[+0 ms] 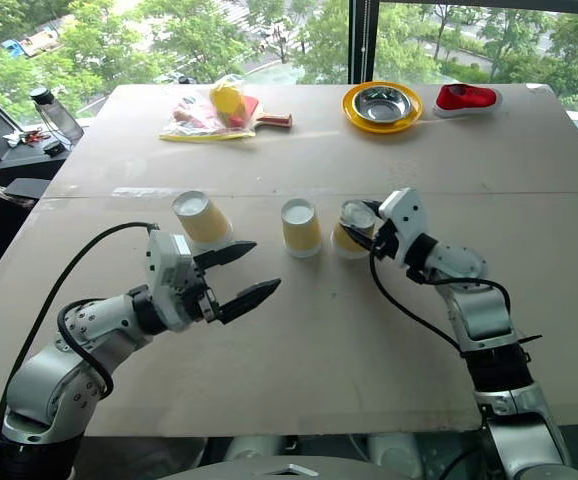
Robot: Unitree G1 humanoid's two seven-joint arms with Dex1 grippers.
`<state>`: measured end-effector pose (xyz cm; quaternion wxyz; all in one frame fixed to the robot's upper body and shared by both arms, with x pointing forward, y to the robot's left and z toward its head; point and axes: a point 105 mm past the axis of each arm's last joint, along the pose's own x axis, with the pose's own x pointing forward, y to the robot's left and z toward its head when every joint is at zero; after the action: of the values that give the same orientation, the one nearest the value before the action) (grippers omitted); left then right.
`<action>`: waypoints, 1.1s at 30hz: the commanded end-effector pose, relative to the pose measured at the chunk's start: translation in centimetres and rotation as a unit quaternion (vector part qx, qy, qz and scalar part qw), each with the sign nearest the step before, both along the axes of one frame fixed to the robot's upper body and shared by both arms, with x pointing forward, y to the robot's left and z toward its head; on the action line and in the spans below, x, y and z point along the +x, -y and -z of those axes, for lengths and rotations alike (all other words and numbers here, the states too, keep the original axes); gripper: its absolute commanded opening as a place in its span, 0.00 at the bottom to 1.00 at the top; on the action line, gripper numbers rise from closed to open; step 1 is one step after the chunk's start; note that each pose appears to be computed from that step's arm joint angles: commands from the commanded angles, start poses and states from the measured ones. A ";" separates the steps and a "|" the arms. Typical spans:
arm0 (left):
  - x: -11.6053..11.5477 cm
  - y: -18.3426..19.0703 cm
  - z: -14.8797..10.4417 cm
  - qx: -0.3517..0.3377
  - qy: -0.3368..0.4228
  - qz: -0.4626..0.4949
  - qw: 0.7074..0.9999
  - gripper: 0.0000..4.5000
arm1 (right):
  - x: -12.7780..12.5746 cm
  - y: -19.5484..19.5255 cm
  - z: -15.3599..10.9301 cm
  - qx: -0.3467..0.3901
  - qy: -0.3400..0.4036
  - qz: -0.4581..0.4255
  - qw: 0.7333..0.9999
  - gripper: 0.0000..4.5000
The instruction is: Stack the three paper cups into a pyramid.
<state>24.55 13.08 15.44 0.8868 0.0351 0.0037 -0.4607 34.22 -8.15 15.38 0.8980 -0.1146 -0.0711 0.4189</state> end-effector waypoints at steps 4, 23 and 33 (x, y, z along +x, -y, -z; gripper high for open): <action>-0.1 -0.6 -0.8 0.005 0.026 -0.015 1.000 1.00 | 0.1 -1.5 -0.7 -0.014 0.024 -0.026 0.999 0.43; 0.3 -2.5 -1.2 -0.053 0.075 -0.102 0.991 1.00 | -0.7 -0.9 -2.7 0.050 0.033 -0.028 0.998 0.99; 2.0 -8.5 -0.9 -0.096 0.131 -0.355 0.921 1.00 | -8.1 5.1 -3.8 0.080 0.014 -0.093 0.992 0.99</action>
<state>26.41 20.10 15.48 0.9813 -0.0076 -0.1187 -0.1514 27.88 -12.92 17.84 0.8786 -0.0482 -0.1045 0.4635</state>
